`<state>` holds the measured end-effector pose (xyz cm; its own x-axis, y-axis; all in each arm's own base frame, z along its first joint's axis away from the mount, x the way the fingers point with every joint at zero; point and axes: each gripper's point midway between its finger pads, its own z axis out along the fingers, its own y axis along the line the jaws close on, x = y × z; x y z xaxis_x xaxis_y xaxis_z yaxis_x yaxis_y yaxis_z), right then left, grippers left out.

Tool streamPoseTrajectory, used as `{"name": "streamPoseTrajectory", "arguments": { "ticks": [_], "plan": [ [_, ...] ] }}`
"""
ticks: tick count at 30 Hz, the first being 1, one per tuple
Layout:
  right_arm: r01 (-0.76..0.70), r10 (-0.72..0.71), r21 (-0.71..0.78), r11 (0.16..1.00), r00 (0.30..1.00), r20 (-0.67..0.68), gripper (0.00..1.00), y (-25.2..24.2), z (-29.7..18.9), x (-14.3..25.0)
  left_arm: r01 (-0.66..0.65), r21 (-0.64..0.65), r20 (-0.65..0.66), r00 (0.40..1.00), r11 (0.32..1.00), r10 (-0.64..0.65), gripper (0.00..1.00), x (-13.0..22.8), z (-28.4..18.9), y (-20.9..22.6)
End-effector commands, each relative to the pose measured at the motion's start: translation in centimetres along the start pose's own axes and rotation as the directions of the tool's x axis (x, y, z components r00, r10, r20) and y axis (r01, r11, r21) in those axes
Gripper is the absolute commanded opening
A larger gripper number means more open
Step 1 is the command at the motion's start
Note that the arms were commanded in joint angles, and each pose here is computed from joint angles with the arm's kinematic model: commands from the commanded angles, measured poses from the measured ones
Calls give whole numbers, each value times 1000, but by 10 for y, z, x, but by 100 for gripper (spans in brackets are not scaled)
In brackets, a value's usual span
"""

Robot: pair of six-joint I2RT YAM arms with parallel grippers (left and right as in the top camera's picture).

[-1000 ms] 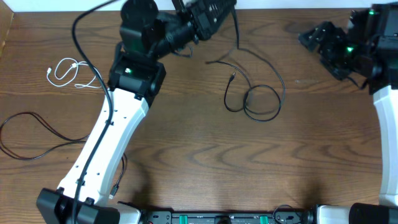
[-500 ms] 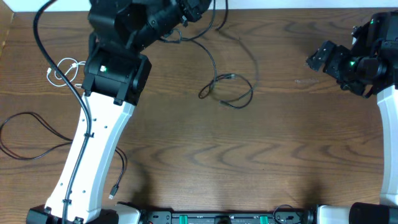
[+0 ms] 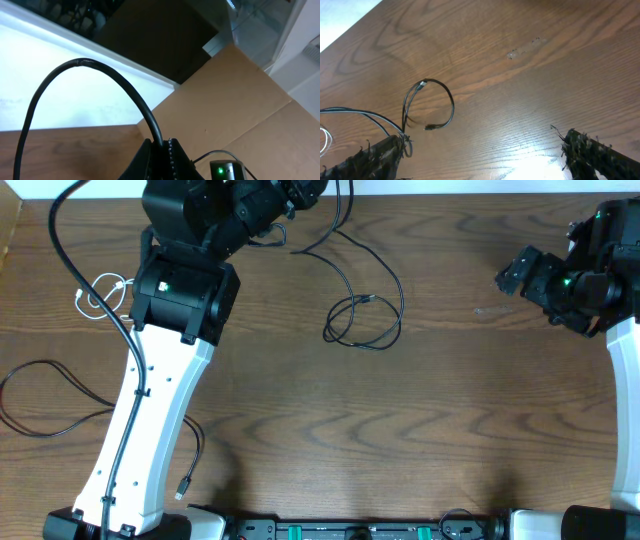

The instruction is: Untangle cables

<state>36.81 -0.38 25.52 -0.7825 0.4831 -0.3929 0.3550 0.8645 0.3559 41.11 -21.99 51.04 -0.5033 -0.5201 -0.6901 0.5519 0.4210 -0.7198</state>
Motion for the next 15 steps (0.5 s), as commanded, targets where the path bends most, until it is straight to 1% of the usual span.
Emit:
{"name": "streamPoseTrajectory", "arguments": {
  "ticks": [1,7,15],
  "plan": [
    [13,-13,10,1000,1000,2,99,-3,0,-1,0,1,-4,1000,1000,0,7,-1,-4,-3],
    [13,-13,10,1000,1000,2,99,-3,0,-1,1,38,-49,999,999,0,7,7,-4,-10],
    [13,-13,10,1000,1000,1,99,-3,0,-1,4,38,-54,999,999,-2,7,8,-4,-10]
  ]
}}
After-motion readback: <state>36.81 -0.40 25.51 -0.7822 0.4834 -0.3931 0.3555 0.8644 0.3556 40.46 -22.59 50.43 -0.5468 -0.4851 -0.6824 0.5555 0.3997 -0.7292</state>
